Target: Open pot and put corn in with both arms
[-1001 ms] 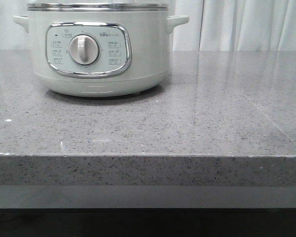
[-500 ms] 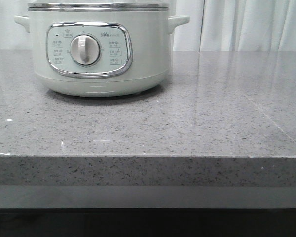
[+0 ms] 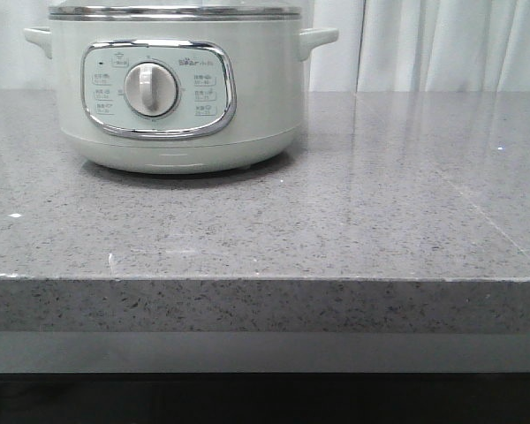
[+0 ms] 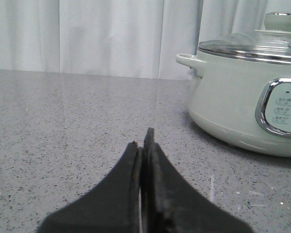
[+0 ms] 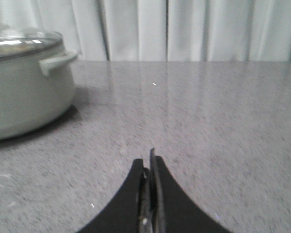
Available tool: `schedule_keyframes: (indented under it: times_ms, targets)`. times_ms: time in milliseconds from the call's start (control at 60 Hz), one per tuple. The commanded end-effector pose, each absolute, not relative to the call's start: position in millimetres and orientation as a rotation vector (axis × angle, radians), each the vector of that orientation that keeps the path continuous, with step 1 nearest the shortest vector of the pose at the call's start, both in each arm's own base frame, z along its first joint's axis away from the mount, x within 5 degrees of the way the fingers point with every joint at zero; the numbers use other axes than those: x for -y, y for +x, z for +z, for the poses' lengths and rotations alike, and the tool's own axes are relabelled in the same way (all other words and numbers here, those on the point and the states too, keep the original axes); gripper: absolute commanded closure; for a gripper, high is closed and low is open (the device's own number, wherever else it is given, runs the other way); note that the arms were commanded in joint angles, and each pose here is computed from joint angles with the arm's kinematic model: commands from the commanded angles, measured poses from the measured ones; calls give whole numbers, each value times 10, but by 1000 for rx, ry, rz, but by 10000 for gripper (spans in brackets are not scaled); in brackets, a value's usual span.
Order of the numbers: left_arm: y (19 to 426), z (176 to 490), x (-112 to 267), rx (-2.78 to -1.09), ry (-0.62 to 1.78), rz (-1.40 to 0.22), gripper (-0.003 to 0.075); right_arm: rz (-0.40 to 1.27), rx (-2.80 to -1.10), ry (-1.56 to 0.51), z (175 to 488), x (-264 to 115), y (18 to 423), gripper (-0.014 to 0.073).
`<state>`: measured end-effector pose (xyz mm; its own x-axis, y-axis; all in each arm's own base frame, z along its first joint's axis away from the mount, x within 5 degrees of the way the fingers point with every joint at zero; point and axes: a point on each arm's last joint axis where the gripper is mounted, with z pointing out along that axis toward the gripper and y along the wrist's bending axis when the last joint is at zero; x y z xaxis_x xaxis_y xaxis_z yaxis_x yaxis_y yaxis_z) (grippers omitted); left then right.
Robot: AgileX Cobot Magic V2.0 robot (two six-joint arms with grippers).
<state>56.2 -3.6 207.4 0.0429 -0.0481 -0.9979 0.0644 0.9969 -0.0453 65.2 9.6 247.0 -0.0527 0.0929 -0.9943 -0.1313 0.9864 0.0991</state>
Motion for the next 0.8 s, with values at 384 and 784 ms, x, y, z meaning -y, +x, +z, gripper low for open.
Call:
schedule_keyframes:
  times_ms: [384, 784]
  targets:
    - [542, 2145, 30, -1428, 3, -93, 741, 131, -1522, 13, 2019, -43, 547, 662]
    - [542, 2145, 30, -1428, 3, -93, 741, 126, -1522, 17, 2018, -40, 548, 662]
